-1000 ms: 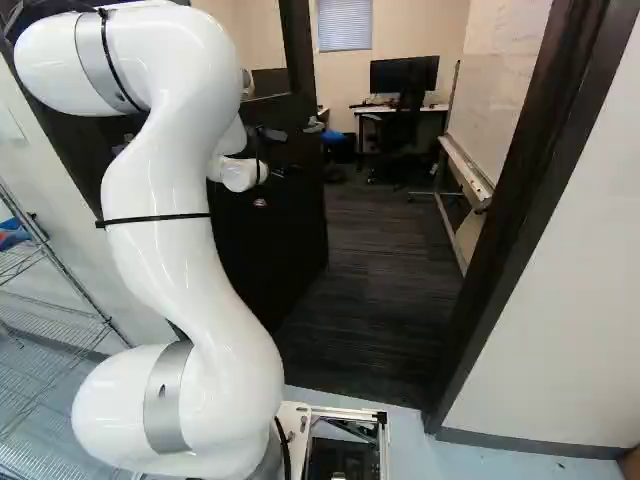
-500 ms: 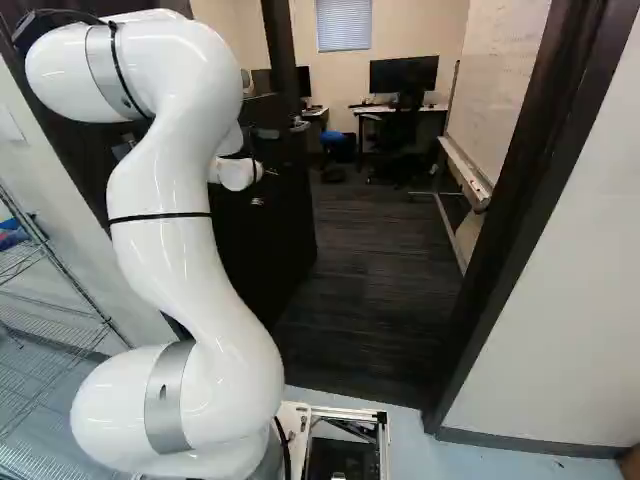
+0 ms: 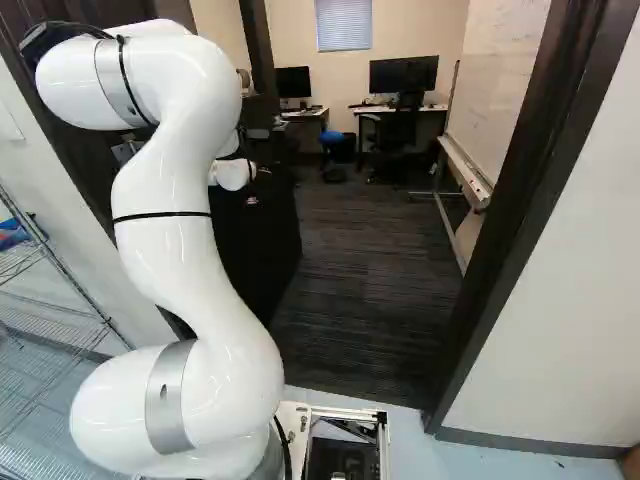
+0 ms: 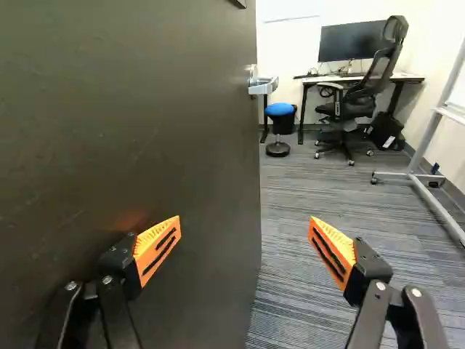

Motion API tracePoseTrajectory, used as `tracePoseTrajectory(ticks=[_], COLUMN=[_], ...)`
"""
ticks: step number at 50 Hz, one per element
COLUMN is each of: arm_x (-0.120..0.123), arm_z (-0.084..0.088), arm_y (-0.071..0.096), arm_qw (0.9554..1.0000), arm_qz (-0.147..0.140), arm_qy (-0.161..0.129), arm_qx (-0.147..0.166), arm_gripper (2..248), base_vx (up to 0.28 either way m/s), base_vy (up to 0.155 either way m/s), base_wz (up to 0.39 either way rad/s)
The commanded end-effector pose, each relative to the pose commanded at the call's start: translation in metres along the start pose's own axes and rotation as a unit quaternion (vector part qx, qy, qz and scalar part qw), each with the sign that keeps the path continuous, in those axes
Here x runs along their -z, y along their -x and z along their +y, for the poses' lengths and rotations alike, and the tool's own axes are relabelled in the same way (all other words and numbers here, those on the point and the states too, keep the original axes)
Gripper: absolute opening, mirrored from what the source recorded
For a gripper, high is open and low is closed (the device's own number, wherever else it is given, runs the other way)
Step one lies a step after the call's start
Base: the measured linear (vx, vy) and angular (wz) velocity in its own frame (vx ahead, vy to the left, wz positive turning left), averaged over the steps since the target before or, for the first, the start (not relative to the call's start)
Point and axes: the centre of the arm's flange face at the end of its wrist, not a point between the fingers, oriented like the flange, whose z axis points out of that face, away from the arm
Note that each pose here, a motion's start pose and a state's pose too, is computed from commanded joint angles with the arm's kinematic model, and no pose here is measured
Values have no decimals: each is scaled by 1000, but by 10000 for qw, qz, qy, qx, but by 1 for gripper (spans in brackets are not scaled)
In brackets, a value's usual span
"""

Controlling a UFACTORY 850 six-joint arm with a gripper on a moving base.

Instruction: Open the door and move inside

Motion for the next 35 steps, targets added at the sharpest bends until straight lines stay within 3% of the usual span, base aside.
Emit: tracePoseTrajectory(ticks=[19, 35], arm_x=[-16, -26], arm_z=[-20, -33], arm_y=[3, 4], arm_qw=[9991, 9985], arm_qz=[-16, 19], arm_qy=[-330, -444], arm_qx=[281, 332], arm_gripper=[247, 247], base_vx=[0, 0], base_vy=[0, 0], base_wz=[0, 0])
